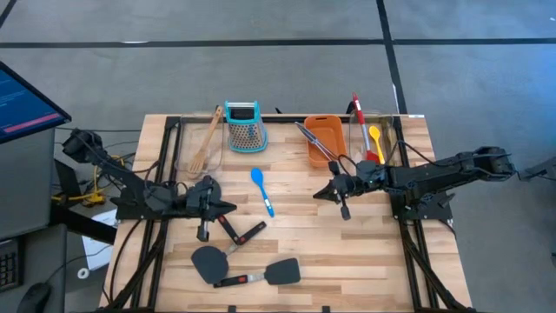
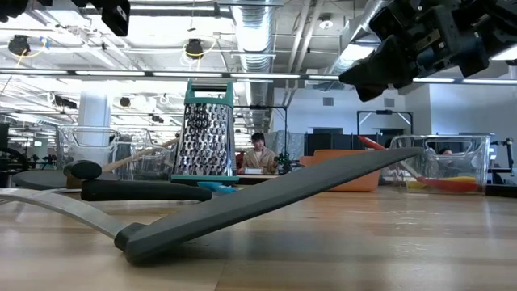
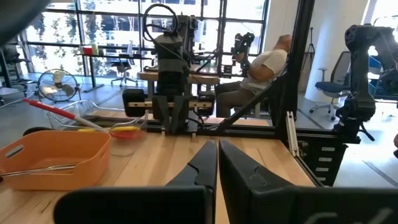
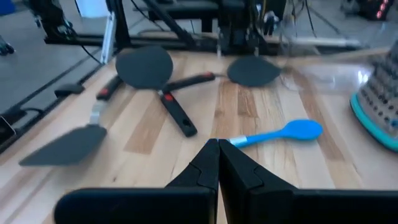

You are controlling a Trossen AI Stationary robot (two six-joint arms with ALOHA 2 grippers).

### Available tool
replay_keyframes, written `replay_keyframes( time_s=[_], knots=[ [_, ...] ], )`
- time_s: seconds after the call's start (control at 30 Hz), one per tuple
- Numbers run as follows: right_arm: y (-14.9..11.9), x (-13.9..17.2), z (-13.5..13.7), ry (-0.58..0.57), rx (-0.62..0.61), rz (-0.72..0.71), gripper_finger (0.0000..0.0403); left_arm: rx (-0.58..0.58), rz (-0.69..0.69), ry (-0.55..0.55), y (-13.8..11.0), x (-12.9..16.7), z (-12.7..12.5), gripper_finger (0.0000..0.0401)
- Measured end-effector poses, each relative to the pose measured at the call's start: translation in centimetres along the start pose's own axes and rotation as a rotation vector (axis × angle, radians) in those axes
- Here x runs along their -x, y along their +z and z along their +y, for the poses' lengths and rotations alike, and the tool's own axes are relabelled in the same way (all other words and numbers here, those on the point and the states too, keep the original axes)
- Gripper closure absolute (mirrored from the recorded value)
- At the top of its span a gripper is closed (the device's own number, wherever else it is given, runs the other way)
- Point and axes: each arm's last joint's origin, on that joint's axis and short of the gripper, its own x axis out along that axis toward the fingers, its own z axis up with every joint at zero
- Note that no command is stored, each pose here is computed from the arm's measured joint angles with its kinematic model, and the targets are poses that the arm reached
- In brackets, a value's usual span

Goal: Pick & Place Kitchen Items
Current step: Put the brown spatula into the right transparent bin

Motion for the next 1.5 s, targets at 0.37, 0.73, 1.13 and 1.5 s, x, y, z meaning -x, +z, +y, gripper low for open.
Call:
replay_keyframes(
  time_s=[0.37, 0.73, 1.13, 1.5],
  knots=[
    [1.0, -0.1, 1.2, 0.051, 0.046, -0.097, 0.0403, -0.095, 0.006, 0.431, 0.0, 0.2, 1.3, 0.0399],
    [1.0, -0.1, 1.2, 0.050, 0.048, -0.097, 0.0403, -0.234, 0.058, 0.825, 0.2, -0.9, 5.7, 0.0399],
    [0.6, -0.1, 1.2, 0.051, 0.043, -0.055, 0.0403, -0.188, 0.238, 0.950, -1.0, -0.2, 13.7, 0.0399],
    [0.1, -0.1, 1.2, 0.053, 0.036, -0.011, 0.0403, 0.239, 0.536, 0.883, -3.9, 4.1, 20.6, 0.0399]
  ],
)
